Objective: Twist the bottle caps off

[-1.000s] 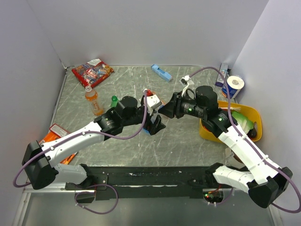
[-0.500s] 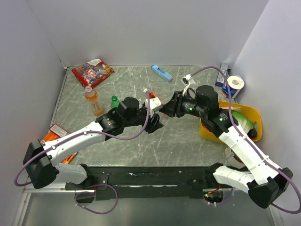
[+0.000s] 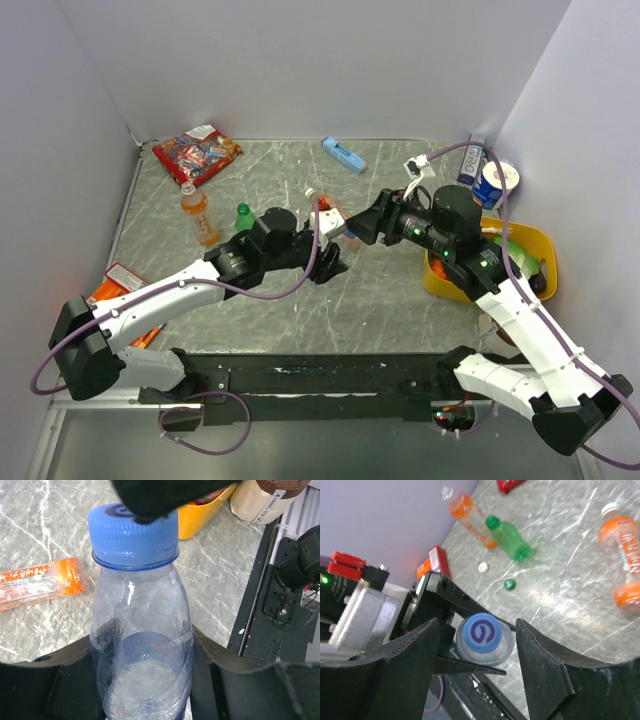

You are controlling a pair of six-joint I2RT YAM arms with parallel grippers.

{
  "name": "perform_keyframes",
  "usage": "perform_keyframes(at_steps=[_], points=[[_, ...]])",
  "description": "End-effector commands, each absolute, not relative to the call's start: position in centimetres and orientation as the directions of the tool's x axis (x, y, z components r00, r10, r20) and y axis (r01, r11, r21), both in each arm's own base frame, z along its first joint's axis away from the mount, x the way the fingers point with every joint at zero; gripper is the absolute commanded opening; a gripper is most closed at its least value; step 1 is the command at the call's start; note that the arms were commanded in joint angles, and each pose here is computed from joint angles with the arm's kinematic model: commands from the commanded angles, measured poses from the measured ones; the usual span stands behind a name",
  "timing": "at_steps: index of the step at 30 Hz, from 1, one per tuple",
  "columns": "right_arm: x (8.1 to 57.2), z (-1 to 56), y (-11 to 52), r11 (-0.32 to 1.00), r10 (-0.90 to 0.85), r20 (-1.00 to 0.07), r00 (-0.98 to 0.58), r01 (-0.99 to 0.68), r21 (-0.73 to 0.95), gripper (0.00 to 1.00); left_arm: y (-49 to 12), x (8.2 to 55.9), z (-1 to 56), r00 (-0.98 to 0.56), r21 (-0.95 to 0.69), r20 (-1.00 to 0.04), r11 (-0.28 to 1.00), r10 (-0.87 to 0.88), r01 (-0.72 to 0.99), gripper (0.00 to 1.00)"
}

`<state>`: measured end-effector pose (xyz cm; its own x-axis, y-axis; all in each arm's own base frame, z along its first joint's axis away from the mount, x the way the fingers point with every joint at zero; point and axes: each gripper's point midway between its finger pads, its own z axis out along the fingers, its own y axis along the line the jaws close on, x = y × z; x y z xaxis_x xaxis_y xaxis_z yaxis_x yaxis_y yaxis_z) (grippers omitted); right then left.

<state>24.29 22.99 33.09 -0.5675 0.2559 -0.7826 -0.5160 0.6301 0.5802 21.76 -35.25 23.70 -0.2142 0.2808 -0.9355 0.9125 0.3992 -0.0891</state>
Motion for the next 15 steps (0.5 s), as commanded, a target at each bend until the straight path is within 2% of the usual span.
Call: perform_keyframes(at_steps=[1, 7, 15], points=[[25.3, 34.2, 22.5, 0.647, 0.301, -0.797, -0.523, -0.502, 0.574, 0.67, -35.7, 21.6, 24.7, -0.198, -0.088, -0.948, 0.393, 0.250, 0.915, 0.50], [25.2, 33.2, 23.1, 0.631, 0.289, -0.778, -0.558, -0.500, 0.593, 0.63, -35.7, 21.9, 24.7, -0.205, -0.090, -0.947, 0.410, 0.247, 0.908, 0.50], [24.5, 32.9, 23.9, 0.591, 0.292, -0.760, -0.580, -0.516, 0.620, 0.62, -35.7, 22.3, 24.3, -0.215, -0.092, -0.944, 0.428, 0.250, 0.899, 0.50]])
